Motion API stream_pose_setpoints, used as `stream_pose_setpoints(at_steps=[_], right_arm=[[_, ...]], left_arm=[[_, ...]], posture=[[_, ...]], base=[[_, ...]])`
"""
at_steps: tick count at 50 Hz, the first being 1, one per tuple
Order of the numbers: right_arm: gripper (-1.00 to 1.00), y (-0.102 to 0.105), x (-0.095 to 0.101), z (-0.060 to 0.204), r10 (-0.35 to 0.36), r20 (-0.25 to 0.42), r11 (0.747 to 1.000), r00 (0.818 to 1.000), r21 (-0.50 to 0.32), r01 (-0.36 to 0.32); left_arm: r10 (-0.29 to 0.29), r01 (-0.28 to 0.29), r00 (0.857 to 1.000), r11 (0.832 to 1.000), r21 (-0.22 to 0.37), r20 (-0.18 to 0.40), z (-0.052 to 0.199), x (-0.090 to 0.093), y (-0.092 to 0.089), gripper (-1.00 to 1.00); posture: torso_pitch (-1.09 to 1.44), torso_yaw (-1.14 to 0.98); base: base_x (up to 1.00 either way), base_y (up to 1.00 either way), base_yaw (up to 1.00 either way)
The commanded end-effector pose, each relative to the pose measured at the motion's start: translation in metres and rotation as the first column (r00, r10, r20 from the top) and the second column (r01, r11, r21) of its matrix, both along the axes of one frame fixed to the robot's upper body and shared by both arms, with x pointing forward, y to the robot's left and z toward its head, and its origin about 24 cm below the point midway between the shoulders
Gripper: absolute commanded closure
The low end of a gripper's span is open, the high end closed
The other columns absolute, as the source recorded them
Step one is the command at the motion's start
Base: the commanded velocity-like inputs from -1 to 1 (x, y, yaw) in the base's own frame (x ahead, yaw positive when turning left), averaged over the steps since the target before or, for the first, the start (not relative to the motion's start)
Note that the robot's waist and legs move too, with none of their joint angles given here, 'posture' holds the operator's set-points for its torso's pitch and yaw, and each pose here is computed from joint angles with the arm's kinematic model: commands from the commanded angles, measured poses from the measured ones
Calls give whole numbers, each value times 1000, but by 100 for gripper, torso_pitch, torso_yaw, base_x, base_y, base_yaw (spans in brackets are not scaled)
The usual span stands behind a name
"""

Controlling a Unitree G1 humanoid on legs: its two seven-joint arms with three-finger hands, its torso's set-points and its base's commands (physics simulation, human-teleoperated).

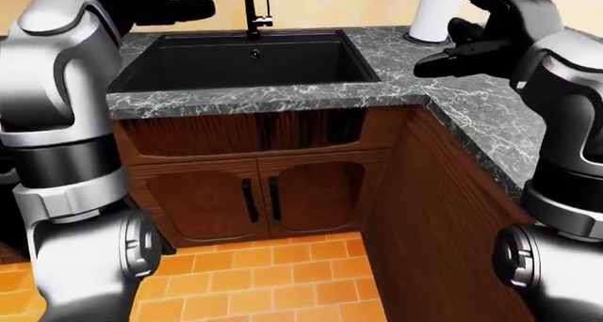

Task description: Turn the sink spout to the right.

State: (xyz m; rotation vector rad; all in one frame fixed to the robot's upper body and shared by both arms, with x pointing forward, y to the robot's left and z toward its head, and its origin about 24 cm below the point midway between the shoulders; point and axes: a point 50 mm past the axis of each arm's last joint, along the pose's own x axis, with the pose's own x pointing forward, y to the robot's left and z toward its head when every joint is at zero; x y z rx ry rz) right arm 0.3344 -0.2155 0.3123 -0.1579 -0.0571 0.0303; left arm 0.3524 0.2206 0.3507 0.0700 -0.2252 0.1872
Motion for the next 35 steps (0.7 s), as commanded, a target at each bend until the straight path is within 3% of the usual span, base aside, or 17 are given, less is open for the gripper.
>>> stream_pose_setpoints(at_steps=[1, 27, 35], right_arm=[[-100, -3, -5, 15, -14, 74, 1000, 997, -8, 15], [-100, 0, -4, 21, -10, 77, 1000, 997, -15, 12], [-100, -2, -8, 22, -16, 78, 1000, 997, -17, 18]], left_arm=[[-14, 13, 997, 1000, 11, 80, 17, -7, -4, -100], [-2, 1, 996, 1000, 7, 88, 24, -6, 0, -100], [19, -19, 996, 1000, -1, 89, 26, -4, 9, -100]], posture=[[0, 0], [0, 0], [0, 0]], base=[[11, 0, 0], [17, 0, 0], [17, 0, 0]])
